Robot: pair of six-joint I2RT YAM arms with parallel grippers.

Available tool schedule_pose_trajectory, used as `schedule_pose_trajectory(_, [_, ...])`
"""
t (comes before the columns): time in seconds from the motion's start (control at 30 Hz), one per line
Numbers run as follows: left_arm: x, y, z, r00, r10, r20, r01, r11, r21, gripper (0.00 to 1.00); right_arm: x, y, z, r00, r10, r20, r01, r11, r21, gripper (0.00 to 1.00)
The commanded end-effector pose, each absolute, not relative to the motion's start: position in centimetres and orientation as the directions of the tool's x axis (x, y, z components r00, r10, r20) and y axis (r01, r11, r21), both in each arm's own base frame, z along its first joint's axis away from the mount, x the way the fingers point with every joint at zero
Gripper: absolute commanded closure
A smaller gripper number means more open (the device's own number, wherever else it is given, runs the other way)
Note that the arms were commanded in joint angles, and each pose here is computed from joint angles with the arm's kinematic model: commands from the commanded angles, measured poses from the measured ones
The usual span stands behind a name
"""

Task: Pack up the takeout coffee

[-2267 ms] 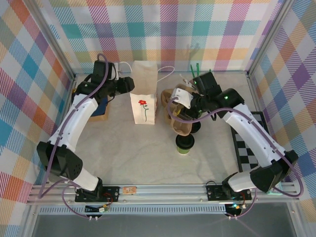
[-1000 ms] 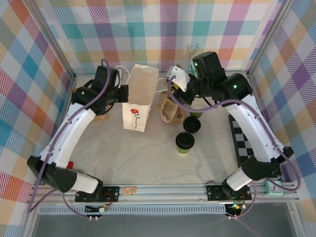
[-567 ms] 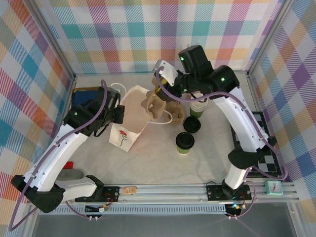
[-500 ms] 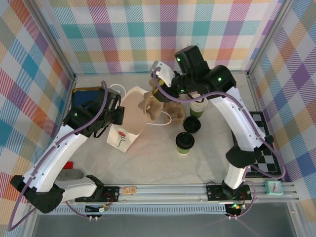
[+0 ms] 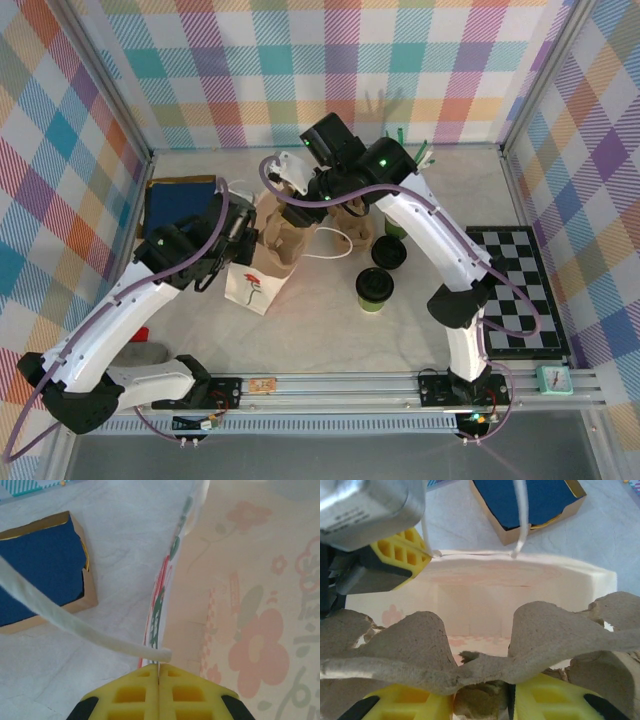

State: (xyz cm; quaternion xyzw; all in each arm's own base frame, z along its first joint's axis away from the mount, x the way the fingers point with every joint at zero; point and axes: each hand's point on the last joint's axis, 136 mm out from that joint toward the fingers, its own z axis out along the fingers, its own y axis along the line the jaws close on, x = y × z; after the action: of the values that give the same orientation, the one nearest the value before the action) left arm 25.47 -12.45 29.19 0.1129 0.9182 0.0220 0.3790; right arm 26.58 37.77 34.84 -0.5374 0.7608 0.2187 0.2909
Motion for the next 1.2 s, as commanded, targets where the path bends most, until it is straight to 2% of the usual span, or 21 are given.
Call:
schedule_pose_trajectory(0.0, [25.1,-11.9,29.6,-0.67,0.215,-0.71,0.169,0.976,0.136,1.0,26.2,37.7,35.7,-0.235,-0.683,-0.691,-0.951,0.31,0.017,0.68])
schedule_pose_trajectory(0.23, [24.9,-12.2,29.8,-0.656,0.215,-0.723,0.174,0.976,0.132,1.0,25.5,38.4,32.5,-0.283,-0.724,-0.63,-0.95,0.304,0.078,0.71])
schedule_pose_trajectory(0.43, [24.8,-12.6,29.7,-0.649,0.214,-0.73,0.186,0.975,0.121,1.0,25.8,38.3,30.8,-0.289,-0.753,-0.591,-0.947,0.316,0.061,0.72])
schedule_pose_trajectory(1.17, [23.9,-14.6,30.3,-0.6,0.173,-0.781,0.264,0.964,0.01,1.0,26.4,39.6,28.6,-0.295,-0.789,-0.538,-0.948,0.311,0.065,0.7])
